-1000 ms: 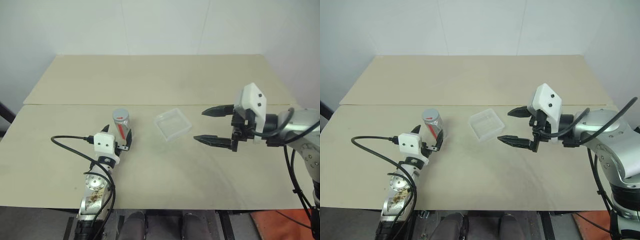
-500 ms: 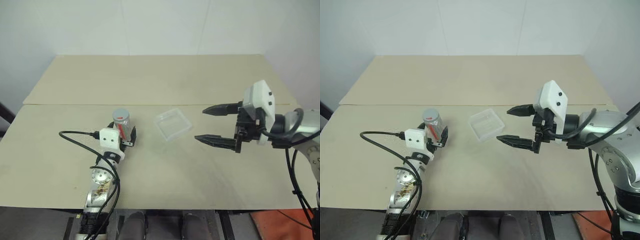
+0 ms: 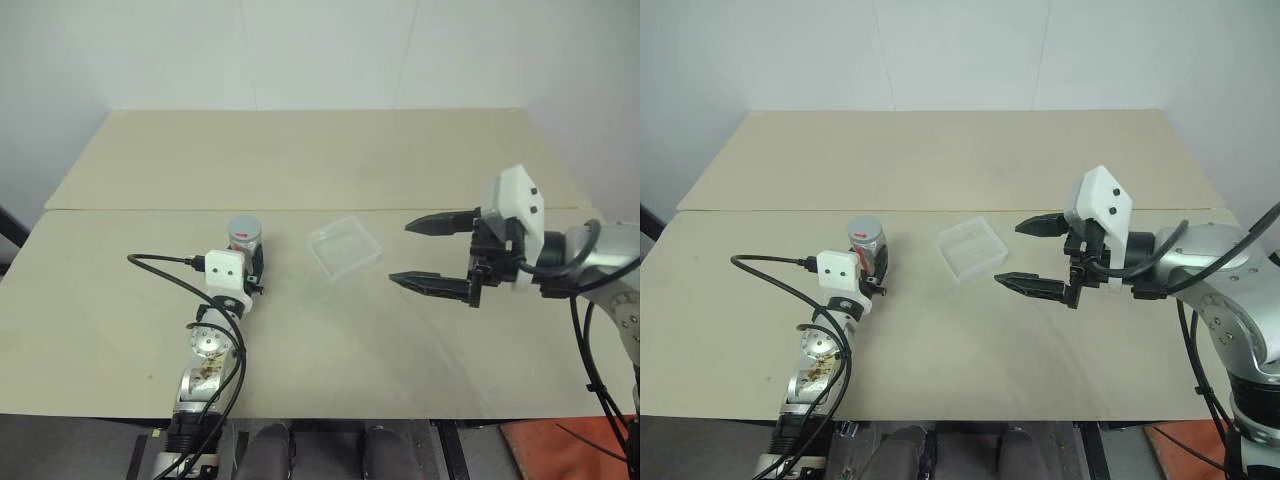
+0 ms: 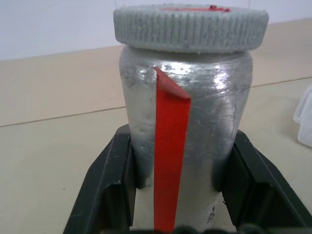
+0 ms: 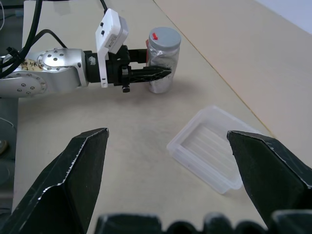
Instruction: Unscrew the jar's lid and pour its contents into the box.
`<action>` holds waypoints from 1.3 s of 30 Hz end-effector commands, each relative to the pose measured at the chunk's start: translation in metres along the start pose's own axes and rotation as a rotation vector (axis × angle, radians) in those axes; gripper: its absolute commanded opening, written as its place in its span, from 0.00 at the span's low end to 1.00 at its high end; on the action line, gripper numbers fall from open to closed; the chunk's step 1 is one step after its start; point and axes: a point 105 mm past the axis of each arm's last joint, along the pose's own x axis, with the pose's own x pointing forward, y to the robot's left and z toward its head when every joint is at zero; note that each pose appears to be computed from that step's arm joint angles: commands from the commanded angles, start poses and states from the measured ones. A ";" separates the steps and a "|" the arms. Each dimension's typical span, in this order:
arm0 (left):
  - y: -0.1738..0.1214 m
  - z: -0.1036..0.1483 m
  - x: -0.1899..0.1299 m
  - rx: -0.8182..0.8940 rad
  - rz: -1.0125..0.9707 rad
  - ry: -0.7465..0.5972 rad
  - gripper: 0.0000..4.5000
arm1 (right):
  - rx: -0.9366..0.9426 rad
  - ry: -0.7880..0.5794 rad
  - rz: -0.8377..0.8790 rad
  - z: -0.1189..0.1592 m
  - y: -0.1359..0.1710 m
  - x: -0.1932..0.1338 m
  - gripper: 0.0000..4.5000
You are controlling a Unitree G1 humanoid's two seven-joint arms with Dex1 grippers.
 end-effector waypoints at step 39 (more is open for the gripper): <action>-0.052 0.106 -0.015 -0.109 -1.192 -0.061 0.43 | 0.050 -0.328 0.062 0.059 -0.010 0.101 0.96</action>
